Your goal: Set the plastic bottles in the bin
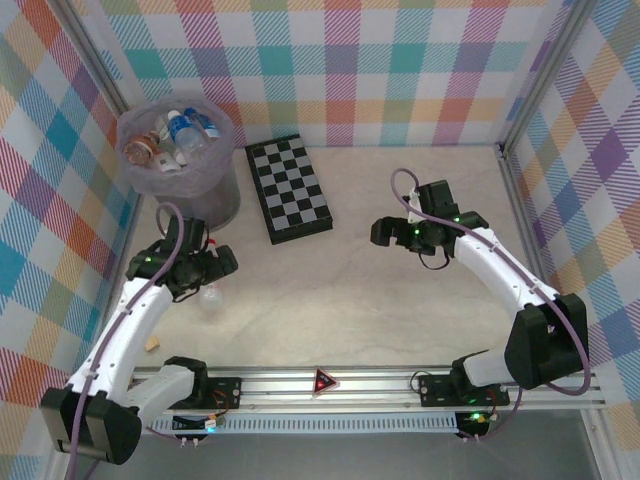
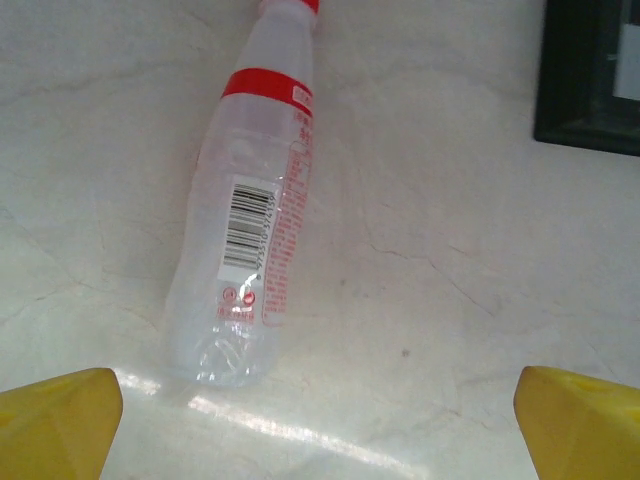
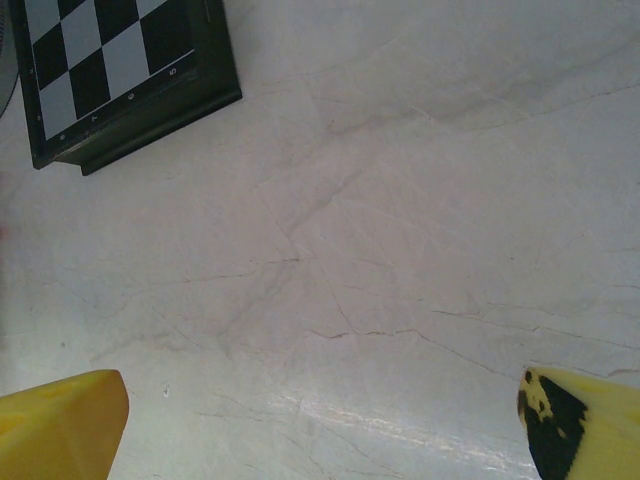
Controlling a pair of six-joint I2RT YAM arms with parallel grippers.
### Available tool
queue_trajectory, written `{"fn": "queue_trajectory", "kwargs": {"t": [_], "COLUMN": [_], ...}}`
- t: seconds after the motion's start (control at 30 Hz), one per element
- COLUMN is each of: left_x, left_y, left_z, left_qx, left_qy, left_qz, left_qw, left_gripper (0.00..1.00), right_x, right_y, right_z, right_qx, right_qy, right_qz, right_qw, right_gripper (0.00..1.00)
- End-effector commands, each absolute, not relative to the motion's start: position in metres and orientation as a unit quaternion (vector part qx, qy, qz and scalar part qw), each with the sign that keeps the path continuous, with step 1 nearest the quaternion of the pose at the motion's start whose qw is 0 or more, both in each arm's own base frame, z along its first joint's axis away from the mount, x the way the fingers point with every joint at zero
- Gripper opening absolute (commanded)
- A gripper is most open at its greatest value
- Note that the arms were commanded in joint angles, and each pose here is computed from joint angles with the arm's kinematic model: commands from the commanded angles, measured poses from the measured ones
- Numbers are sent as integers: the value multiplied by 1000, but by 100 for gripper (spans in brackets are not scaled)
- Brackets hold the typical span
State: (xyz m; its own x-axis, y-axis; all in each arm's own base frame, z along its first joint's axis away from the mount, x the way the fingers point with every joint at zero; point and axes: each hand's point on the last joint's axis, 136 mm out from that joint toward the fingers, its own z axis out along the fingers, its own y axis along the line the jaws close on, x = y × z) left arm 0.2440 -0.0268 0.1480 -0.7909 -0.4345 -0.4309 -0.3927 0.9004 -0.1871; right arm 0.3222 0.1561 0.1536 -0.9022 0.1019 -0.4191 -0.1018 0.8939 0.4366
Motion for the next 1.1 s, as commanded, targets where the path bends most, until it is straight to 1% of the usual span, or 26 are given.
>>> {"fn": "queue_trajectory", "kwargs": {"t": [0.0, 0.17, 0.33, 0.47, 0.63, 0.83, 1.07], "left_x": [266, 274, 275, 278, 278, 276, 273], "left_y": [-23, -14, -1, 3, 1, 1, 0], "left_z": [137, 96, 74, 57, 37, 41, 54], "left_qx": [-248, -266, -291, -299, -300, -304, -306], "left_qy": [928, 933, 927, 926, 931, 930, 928], "left_qz": [-39, -5, 31, 42, 48, 44, 36], "left_qw": [275, 243, 234, 227, 203, 204, 208], "left_gripper": [98, 94, 88, 85, 75, 64, 59], "right_x": [324, 322, 317, 315, 315, 314, 317], "right_y": [153, 154, 150, 150, 151, 150, 153], "right_z": [160, 159, 155, 150, 148, 145, 141], "right_qx": [5, 3, 3, 2, 3, 5, 7], "right_qy": [947, 948, 950, 952, 953, 954, 953], "right_qz": [229, 228, 220, 220, 220, 217, 225], "right_qw": [227, 223, 219, 213, 209, 206, 201], "right_gripper": [100, 100, 100, 100, 100, 100, 100]}}
